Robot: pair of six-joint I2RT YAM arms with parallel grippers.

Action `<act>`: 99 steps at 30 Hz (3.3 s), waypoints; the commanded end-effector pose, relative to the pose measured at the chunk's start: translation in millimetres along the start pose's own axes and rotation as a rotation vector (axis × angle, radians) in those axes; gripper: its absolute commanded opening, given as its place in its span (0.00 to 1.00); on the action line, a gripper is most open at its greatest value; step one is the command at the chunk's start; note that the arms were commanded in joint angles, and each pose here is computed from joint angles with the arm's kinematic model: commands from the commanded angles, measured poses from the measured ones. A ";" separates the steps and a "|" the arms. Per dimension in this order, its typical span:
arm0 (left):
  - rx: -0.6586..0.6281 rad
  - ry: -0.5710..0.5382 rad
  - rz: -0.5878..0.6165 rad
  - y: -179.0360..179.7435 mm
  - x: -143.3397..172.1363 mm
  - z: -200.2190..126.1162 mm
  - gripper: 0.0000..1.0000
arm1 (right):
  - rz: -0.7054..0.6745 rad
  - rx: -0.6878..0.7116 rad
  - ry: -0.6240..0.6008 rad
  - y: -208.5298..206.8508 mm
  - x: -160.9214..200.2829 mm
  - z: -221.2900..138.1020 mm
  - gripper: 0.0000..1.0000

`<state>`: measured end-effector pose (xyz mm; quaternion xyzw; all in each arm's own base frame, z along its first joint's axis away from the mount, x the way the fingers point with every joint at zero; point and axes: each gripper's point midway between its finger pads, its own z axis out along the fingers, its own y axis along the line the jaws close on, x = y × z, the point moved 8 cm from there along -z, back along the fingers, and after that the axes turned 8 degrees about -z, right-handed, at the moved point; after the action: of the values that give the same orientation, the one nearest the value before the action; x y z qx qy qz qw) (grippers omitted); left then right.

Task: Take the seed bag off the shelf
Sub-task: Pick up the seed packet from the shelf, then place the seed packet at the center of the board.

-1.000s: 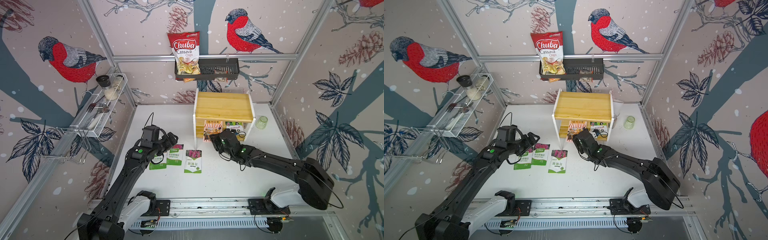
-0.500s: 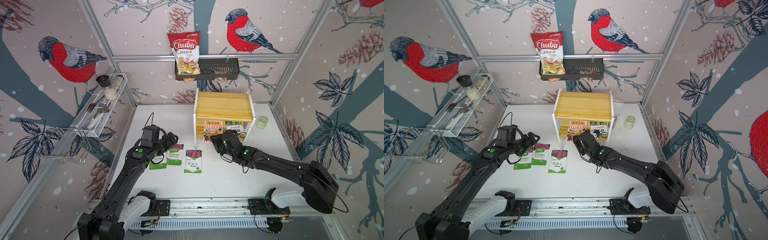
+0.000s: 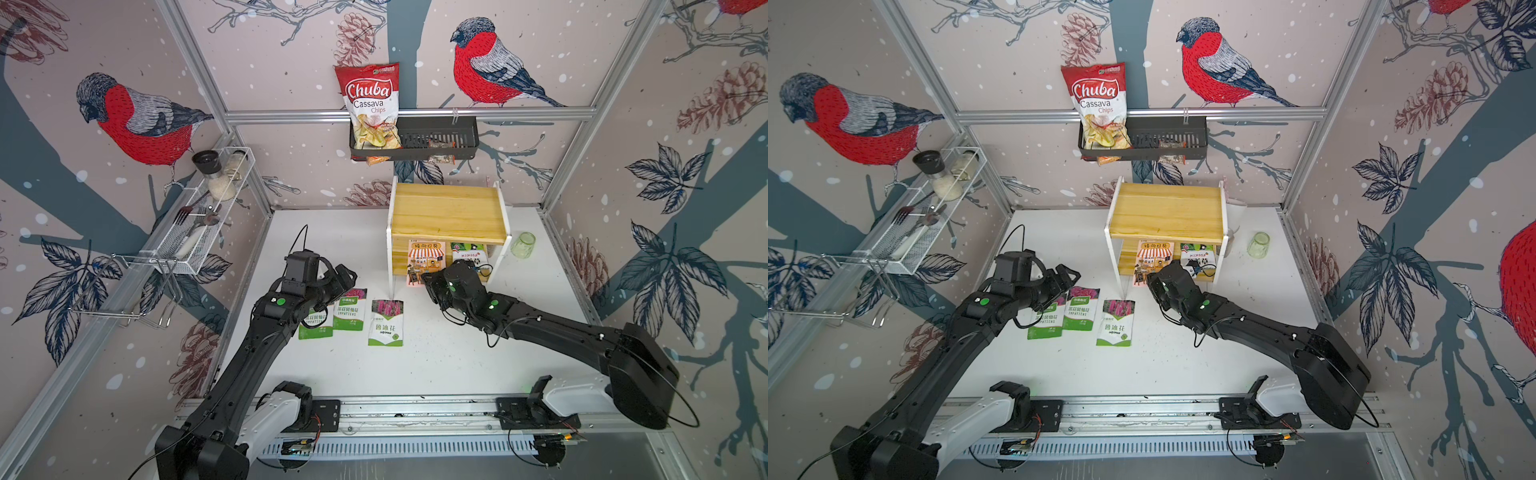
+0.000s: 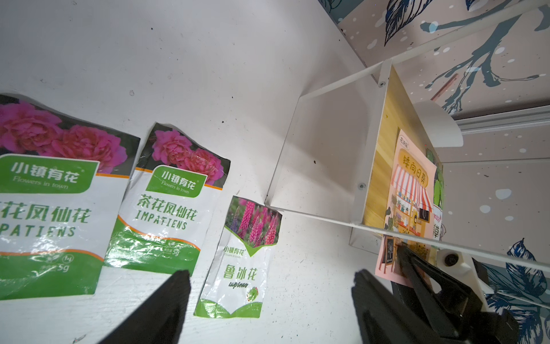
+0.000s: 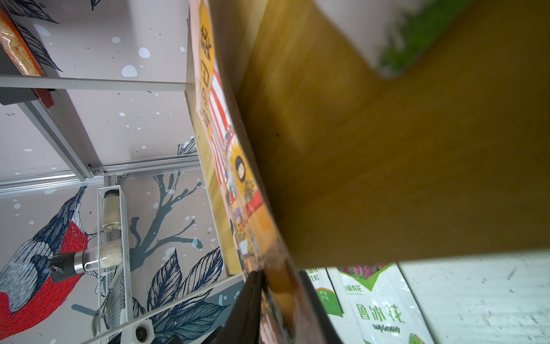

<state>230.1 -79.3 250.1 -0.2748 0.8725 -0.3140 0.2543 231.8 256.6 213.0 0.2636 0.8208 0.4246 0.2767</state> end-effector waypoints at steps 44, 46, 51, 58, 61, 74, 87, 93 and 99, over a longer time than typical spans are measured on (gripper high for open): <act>0.034 -0.028 0.012 -3.3 -0.5 -9.3 0.89 | -0.110 -0.362 0.092 61.7 3.7 -33.8 0.00; 0.030 -0.028 0.013 -2.8 -0.5 -9.3 0.89 | -0.102 -0.365 0.089 56.4 5.3 -45.9 0.00; 0.027 -0.028 0.012 -2.0 -0.5 -8.6 0.89 | -0.106 -0.347 0.122 32.1 21.4 -70.4 0.00; 0.019 -0.018 0.014 -3.2 -3.2 -1.5 0.89 | -0.064 -0.266 0.211 -26.1 50.6 -86.7 0.00; 0.013 -0.017 0.014 -4.9 -5.4 0.9 0.89 | -0.019 -0.216 0.244 -58.7 57.8 -85.5 0.00; -0.007 -0.001 0.011 -6.2 -9.4 10.8 0.89 | 0.075 -0.022 0.303 -134.5 82.5 -49.5 0.03; -0.004 -0.017 -0.002 -2.7 -6.5 5.4 0.89 | 0.046 0.093 0.128 -92.8 46.0 -90.6 1.00; 0.002 -0.007 -0.002 -2.3 -6.2 9.3 0.89 | 0.171 0.059 -0.068 -92.1 -0.3 -114.7 1.00; 0.008 -0.008 0.010 -7.8 -9.9 9.8 0.89 | 0.151 0.059 0.031 -83.4 3.9 -102.1 1.00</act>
<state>241.7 -81.6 245.3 -0.2776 0.8751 -0.3093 0.2481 144.1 153.9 191.7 0.3501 0.7986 0.4236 0.2455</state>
